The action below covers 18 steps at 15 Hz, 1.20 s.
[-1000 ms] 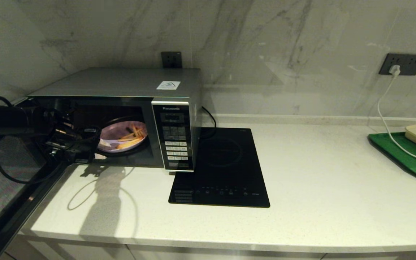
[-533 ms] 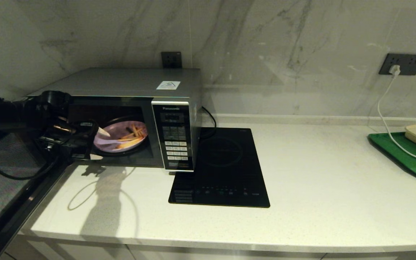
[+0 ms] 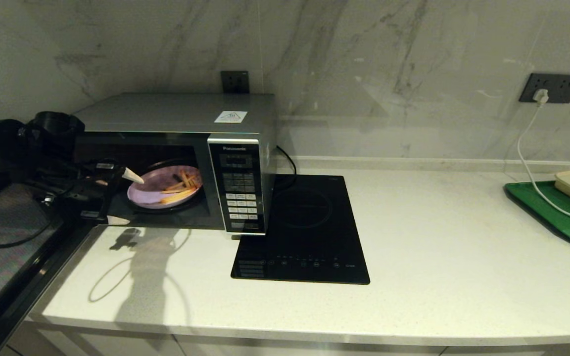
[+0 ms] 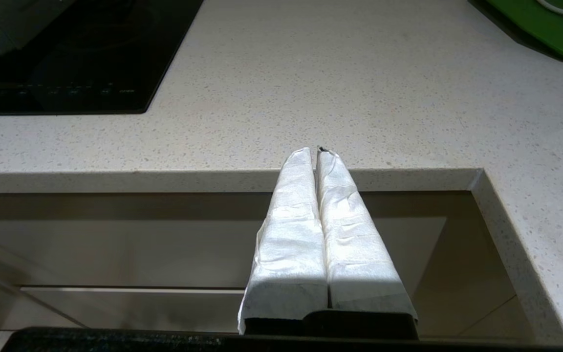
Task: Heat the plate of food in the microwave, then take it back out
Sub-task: Close the microwave oven
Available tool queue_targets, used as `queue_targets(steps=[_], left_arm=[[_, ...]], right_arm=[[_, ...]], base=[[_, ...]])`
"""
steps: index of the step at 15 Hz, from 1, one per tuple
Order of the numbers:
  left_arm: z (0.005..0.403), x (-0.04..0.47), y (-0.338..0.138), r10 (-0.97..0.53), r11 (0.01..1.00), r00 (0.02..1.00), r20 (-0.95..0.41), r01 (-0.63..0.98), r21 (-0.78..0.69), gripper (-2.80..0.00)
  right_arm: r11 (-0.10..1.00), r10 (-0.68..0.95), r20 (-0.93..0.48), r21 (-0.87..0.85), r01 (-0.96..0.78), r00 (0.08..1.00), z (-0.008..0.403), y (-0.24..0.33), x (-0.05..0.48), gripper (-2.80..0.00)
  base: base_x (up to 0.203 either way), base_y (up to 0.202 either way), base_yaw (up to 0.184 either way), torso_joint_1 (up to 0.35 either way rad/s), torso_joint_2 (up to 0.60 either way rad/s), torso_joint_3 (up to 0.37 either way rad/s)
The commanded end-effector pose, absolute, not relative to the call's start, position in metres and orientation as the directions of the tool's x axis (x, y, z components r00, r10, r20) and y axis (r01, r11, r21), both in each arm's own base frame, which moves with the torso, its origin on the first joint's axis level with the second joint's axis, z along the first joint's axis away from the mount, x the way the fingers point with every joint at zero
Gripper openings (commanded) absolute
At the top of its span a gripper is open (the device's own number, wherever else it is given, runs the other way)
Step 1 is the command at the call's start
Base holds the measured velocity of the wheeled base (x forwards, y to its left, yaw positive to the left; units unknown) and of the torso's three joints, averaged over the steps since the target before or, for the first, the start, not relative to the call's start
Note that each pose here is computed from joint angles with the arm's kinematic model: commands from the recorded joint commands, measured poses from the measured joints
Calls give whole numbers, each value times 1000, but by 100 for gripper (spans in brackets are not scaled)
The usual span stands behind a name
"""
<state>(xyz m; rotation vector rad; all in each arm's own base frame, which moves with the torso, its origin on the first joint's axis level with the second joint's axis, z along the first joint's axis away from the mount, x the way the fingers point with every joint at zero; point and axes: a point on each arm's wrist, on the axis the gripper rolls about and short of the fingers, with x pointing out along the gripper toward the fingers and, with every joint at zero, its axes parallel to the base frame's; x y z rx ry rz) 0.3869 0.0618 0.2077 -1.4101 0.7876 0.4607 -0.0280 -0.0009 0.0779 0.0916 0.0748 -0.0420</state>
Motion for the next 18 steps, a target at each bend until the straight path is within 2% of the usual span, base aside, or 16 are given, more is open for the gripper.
queue_targets(steps=[1,5,6,13,18], left_arm=[[226,359,55,-189,152,684,-705,-689,-709,0],[252,309,44,-239,215,706,-666,-631,-746,0],[256,297,42,-240,227,711,-661,-621,-750,-280],[304,225,39,-196,308,784,-588,-520,-797,-280],[350,189,79,1,413,835,-550,-501,-761,-280]], right_arm=[[995,-39,-78,90,46,996,78,-1,-28,-280],[995,-38,-78,90,45,996,78,-1,-28,-280],[995,-38,-78,90,45,996,78,-1,-28,-280],[995,-38,-78,90,45,996,78,-1,-28,-280],[995,-38,-78,90,45,996,78,-1,-28,-280]], base=[[0,0,0,0,0,0],[0,0,0,0,0,0],[0,0,0,0,0,0],[0,0,0,0,0,0],[0,0,0,0,0,0]])
